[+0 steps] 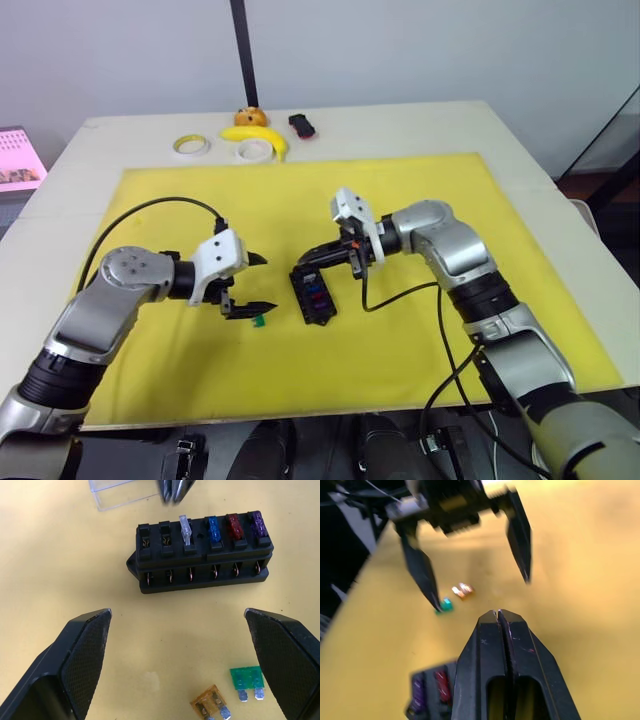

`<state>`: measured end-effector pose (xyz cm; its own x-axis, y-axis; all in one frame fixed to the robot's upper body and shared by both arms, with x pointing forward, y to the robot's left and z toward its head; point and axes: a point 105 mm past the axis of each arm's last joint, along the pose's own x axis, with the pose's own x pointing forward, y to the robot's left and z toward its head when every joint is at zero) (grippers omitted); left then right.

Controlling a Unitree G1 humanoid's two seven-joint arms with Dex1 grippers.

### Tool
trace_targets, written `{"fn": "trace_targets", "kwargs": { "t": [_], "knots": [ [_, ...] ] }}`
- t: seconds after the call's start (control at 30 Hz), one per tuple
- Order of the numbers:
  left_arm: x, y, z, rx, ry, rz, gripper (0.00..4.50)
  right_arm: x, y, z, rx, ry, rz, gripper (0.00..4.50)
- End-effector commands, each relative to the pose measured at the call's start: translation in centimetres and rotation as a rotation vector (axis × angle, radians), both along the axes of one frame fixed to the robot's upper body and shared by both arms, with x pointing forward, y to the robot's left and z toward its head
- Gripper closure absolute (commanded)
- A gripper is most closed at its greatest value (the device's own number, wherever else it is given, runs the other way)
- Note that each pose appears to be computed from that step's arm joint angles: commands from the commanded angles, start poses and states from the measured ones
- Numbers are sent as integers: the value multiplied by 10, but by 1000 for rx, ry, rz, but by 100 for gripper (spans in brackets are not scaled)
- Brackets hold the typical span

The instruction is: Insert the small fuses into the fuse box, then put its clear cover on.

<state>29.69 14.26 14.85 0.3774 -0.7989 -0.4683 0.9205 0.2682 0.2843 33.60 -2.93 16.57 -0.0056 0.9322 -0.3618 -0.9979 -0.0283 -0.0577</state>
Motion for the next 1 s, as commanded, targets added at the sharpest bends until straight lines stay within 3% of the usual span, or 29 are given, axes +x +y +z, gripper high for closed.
{"fn": "trace_targets", "kwargs": {
  "t": [0.03,0.3,0.47,0.77,0.93,1.0],
  "knots": [
    [-2,-3,11,-2,-48,-19,0,-4,5,8,23,-31,35,446],
    [-4,-4,11,-1,-49,-16,0,-4,3,-13,-55,-41,46,446],
    [-4,-6,10,-4,-51,-14,0,-2,-3,-40,-172,-85,53,446],
    [-4,-7,11,-8,-54,-13,0,3,-7,-53,-233,-68,25,446],
    [-5,-7,11,-9,-54,-13,0,3,-4,-43,-197,-64,29,446],
    [-5,-7,12,-9,-55,-13,0,-1,2,-26,-133,-64,47,446]
  ]
}}
